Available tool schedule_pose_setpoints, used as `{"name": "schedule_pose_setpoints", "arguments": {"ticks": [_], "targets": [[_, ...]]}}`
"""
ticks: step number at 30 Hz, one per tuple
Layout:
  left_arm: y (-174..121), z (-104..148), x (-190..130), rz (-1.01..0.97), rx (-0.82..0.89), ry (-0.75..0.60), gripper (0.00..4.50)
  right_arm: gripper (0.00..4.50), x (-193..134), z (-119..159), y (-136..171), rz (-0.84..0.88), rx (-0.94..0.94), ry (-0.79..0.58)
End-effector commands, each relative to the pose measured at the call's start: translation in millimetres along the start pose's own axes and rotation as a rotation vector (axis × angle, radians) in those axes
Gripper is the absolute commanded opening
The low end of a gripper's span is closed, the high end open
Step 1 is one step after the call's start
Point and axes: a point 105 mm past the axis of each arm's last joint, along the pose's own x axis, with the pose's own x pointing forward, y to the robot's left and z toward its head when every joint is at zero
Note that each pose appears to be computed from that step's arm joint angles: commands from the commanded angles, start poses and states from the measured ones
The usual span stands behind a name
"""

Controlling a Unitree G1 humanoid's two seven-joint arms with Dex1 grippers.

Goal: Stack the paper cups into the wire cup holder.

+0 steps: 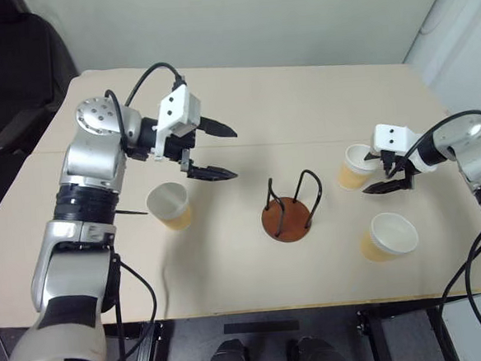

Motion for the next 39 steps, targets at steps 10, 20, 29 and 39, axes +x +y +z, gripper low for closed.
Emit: {"name": "schedule_pose_setpoints", "arguments": {"ticks": [10, 20, 29, 39], "targets": [[0.0, 10.7, 0.2, -0.008, 0.042, -0.020, 4.50, 0.02, -23.9, 23.6, 0.4, 0.012, -0.024, -0.065], [0.5, 9.3, 3.6, -0.013, 0.036, -0.022, 4.50, 0.02, -58.4, 51.1, 8.6, -0.041, -0.040, -0.134], [0.8, 8.4, 7.2, -0.023, 0.031, -0.025, 4.50, 0.02, -79.3, 111.3, 37.2, -0.016, -0.172, -0.272], [1.9, 7.8, 9.5, -0.035, 0.035, -0.024, 4.50, 0.02, -103.8, 176.6, 68.8, 0.022, -0.328, -0.404]]}}
